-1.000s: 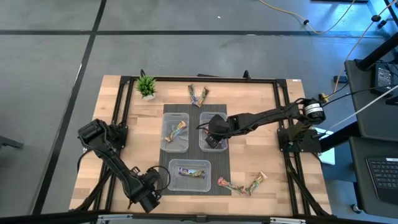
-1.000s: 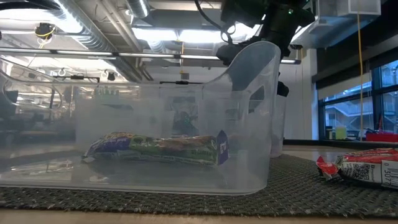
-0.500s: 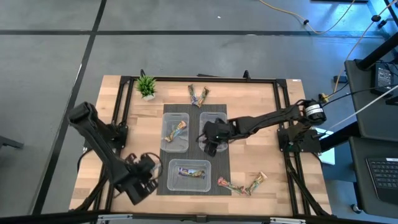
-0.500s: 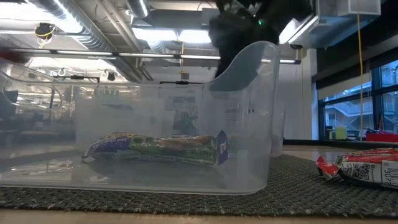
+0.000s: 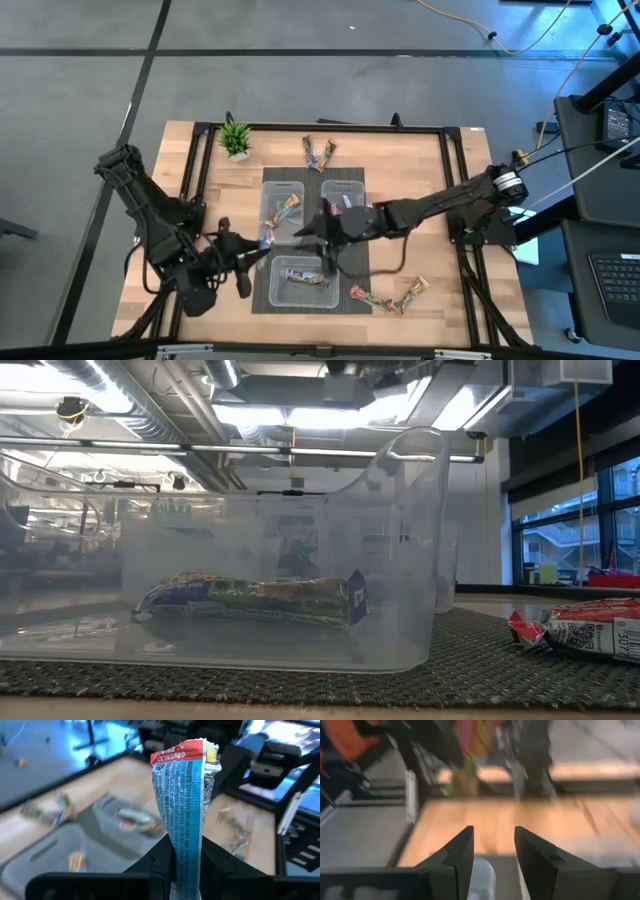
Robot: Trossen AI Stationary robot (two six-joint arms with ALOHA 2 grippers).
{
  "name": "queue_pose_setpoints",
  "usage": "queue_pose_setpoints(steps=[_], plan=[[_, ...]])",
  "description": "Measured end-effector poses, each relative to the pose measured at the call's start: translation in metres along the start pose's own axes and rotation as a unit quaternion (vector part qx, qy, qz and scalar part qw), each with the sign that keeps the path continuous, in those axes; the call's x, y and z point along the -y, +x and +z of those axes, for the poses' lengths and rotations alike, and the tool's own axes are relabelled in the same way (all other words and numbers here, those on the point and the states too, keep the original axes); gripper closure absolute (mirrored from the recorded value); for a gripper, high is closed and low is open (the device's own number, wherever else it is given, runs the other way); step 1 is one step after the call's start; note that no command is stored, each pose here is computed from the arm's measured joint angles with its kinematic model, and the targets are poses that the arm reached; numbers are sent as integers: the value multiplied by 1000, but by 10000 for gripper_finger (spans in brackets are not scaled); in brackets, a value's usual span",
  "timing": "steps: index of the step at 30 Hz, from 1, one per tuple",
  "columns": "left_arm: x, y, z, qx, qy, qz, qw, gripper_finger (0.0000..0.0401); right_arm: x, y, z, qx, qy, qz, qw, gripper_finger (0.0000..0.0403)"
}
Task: Pick and place Granola Bars by type
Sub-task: Put the left red granola bar into the top right transparent bin
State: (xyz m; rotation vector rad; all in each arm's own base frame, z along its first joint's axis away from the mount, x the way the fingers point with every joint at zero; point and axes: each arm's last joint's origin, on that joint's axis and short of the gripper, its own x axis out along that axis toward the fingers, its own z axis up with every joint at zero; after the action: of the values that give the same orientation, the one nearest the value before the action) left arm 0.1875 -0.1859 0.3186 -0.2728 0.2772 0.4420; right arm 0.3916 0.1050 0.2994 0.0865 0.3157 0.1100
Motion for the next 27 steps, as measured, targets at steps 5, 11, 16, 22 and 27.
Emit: queue_pose_setpoints(steps=[5,11,16,22,27], plan=[[16,0,9,30,27,-35,999,343,-10,-2,9,55,0,18,998,257],[25,5,21,48,47,-64,996,343,-12,-3,14,74,7,52,996,257],[26,12,25,43,56,-76,995,343,-17,-3,13,71,11,58,996,257],[23,19,28,42,55,-68,995,343,-22,-4,11,67,19,65,995,256],[25,22,30,31,60,-95,993,343,-32,-6,9,63,19,76,995,221]])
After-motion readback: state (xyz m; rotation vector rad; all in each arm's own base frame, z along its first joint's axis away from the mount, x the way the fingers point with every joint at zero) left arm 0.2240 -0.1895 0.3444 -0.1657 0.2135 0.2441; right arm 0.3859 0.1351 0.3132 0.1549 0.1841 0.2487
